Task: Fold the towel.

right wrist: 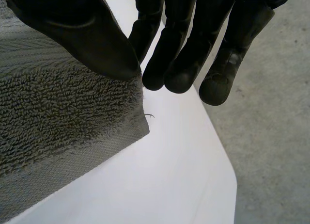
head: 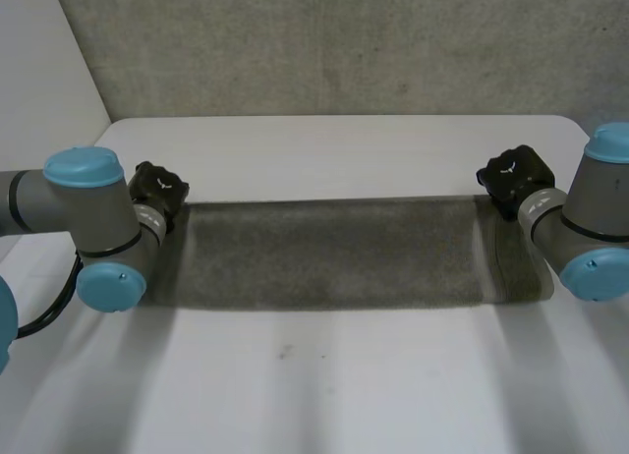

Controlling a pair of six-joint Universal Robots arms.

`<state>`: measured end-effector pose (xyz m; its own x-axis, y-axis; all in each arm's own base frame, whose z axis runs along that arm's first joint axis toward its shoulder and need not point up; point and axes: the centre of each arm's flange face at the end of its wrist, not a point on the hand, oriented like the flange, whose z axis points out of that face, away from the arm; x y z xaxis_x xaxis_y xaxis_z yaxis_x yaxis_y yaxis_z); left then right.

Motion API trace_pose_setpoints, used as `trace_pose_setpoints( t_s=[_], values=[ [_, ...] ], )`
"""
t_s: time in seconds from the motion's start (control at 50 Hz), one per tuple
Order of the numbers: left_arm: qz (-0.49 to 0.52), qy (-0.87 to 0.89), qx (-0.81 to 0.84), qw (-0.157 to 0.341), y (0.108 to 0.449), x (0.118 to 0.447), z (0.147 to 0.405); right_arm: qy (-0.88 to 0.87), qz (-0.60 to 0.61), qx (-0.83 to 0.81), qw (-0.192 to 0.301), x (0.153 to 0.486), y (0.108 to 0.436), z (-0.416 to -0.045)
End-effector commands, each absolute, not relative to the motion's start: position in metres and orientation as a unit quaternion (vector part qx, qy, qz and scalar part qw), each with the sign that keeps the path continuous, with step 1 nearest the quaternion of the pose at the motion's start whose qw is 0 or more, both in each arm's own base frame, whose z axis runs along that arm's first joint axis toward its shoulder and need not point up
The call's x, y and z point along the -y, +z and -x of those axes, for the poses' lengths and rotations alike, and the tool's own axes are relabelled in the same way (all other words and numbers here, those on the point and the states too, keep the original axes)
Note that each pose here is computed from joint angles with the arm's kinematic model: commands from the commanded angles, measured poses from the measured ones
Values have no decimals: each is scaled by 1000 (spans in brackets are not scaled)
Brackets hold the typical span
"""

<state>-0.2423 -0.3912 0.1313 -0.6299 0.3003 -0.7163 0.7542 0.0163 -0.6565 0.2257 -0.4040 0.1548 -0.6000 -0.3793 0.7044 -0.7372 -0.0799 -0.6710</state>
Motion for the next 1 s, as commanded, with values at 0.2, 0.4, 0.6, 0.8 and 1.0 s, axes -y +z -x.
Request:
trace_pose_setpoints(
  t_s=[0.2,0.4,0.6,0.8,1.0],
  values=[
    [-321,-625,-692,167,160,392,247,658,-354,653,124,415,195,-230],
    [-275,-626,-721,114,181,355,236,648,-326,685,65,363,216,-220],
    [-294,-608,-736,58,168,304,231,563,-351,747,20,311,164,-191],
    [-282,-615,-735,44,168,299,233,529,-366,764,41,311,127,-174],
    [-281,-620,-731,43,172,297,233,533,-348,767,83,340,118,-151]
  ],
)
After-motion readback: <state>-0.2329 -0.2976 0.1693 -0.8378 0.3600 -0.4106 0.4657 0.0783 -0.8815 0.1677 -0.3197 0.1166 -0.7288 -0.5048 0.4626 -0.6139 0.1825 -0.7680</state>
